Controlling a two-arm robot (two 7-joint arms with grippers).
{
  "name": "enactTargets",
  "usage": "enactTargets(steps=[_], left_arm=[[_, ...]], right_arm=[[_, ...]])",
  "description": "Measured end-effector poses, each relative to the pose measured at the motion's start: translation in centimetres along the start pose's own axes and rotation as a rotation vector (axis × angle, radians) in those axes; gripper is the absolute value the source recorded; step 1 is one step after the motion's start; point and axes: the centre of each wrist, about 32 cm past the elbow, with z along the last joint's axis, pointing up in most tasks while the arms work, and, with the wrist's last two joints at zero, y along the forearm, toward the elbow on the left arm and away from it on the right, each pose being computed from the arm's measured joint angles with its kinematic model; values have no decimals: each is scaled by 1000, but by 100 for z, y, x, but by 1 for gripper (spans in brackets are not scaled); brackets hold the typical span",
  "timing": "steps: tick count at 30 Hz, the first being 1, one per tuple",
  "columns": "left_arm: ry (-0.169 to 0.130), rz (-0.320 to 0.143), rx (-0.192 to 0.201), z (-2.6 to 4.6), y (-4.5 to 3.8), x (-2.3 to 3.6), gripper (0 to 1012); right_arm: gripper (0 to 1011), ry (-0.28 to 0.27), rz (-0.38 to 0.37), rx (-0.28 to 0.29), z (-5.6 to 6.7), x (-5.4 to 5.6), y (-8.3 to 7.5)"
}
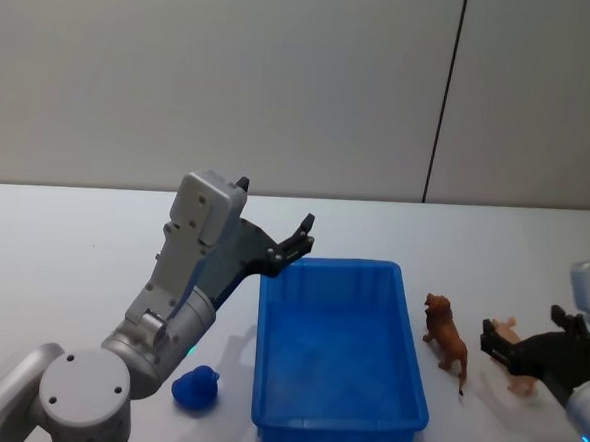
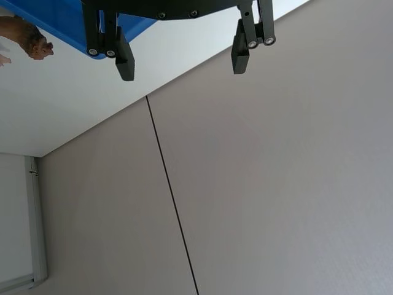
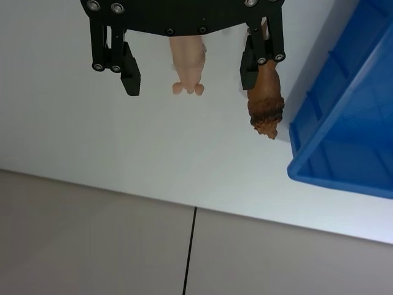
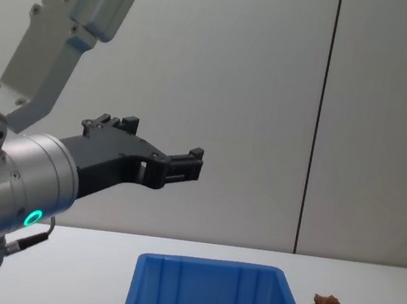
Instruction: Pick up the two dolls from the table and place them into the box.
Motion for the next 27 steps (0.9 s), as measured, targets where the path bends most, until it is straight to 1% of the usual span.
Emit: enactTargets(steps=[5,8,15,25,27], left_arm=[[0,0,0,0,0,0,1001],[0,0,0,0,0,0,1001],[0,0,0,0,0,0,1001],[0,0,0,0,0,0,1001],[0,0,0,0,0,0,1001]], right_arm=[[1001,1,-13,-31,-15,-44,93],[1001,6,-35,-60,-37,-87,168],[1001,14,-62,-107,-83,-134,268],[1001,27,-73,-151,-121,-159,386],[970,30,-74,-156,-122,-162,406]])
